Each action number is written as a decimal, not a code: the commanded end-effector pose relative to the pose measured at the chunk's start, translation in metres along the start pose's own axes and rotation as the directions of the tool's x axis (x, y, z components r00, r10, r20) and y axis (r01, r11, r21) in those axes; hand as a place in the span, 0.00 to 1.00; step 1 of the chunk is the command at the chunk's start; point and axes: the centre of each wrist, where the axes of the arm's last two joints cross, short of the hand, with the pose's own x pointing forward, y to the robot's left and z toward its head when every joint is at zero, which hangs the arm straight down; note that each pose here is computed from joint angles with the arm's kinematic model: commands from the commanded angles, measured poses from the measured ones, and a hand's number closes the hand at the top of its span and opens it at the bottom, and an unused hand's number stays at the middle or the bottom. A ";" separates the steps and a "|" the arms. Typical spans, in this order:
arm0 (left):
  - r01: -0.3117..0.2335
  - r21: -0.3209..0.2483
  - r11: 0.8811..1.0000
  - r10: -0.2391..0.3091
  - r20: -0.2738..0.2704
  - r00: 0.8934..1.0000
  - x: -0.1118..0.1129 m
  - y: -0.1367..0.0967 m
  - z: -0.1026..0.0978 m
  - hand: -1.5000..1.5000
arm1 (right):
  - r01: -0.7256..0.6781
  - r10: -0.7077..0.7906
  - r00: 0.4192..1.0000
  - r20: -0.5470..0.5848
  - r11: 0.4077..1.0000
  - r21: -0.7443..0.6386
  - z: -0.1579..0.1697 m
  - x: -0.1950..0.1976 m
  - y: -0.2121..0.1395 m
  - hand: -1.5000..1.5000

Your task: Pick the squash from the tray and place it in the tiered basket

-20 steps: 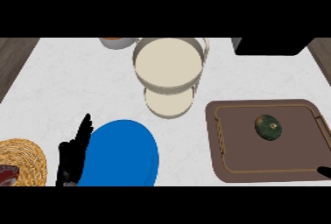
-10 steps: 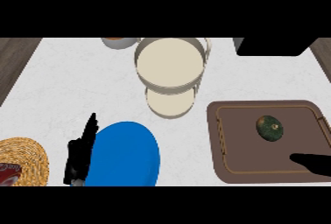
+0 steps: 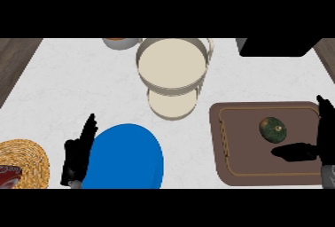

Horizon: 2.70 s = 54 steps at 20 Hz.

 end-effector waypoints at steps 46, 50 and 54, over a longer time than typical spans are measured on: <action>-0.012 -0.006 1.000 0.012 -0.019 1.000 -0.009 -0.009 0.015 0.50 | -0.113 0.206 0.951 -0.230 0.926 0.360 -0.068 0.005 0.092 1.00; -0.012 0.007 1.000 0.012 0.006 1.000 -0.011 0.007 0.012 0.50 | -0.132 0.204 0.961 -0.188 0.932 0.339 -0.086 -0.007 0.070 1.00; 0.012 0.037 0.999 -0.012 0.009 1.000 0.012 -0.009 0.010 0.50 | -0.162 0.206 0.973 -0.109 0.935 0.317 -0.071 -0.001 0.087 1.00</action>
